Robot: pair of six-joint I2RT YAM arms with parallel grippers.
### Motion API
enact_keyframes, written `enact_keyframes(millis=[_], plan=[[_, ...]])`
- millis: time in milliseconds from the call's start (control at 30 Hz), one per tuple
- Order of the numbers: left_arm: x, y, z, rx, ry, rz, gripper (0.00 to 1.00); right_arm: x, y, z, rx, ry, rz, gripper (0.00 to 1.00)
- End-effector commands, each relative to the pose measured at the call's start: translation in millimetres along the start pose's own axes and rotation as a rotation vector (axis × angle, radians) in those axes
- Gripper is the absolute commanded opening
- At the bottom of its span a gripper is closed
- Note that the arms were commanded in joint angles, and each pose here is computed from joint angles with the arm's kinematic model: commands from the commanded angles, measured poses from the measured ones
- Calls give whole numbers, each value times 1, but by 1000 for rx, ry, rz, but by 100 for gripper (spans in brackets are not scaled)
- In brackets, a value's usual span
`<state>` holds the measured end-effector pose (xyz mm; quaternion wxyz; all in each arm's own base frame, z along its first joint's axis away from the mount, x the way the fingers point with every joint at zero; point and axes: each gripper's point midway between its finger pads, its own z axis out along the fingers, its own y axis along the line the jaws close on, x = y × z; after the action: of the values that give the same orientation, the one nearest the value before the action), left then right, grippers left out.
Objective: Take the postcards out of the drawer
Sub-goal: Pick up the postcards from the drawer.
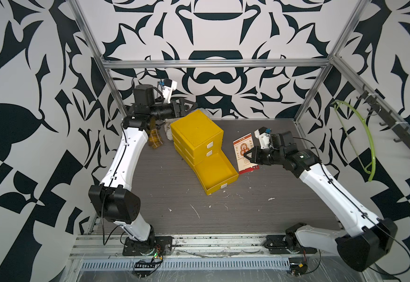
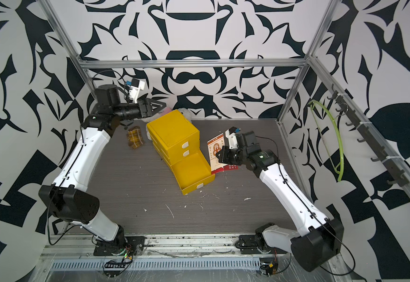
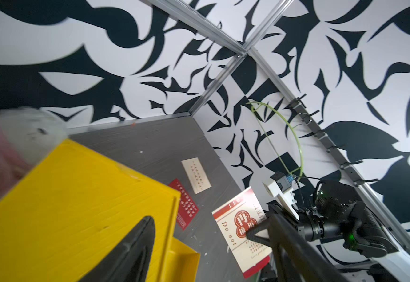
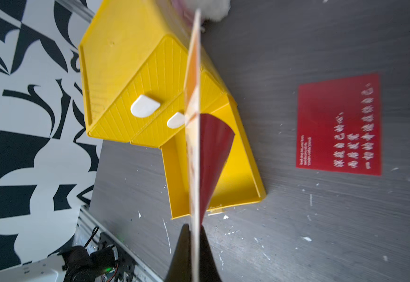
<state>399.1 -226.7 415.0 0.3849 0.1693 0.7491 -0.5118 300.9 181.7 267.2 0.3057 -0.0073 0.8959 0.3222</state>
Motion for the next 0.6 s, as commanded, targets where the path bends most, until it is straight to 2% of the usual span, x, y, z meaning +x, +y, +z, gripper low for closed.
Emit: enact_keyframes(millis=[0, 200, 367, 467, 567], plan=[[17, -37, 16, 127, 9, 11, 78, -39, 12, -26, -2, -163, -77, 4], [81, -75, 56, 265, 136, 27, 75, -84, 24, -33, -52, -319, -88, 5], [140, -83, 86, 361, 253, -17, 72, -115, 23, -38, -93, -406, -31, 5], [161, -84, 100, 430, 279, -69, 68, -125, 20, -40, -136, -443, 19, 5], [167, -81, 111, 465, 278, -93, 64, -132, 20, -44, -187, -471, 55, 5]])
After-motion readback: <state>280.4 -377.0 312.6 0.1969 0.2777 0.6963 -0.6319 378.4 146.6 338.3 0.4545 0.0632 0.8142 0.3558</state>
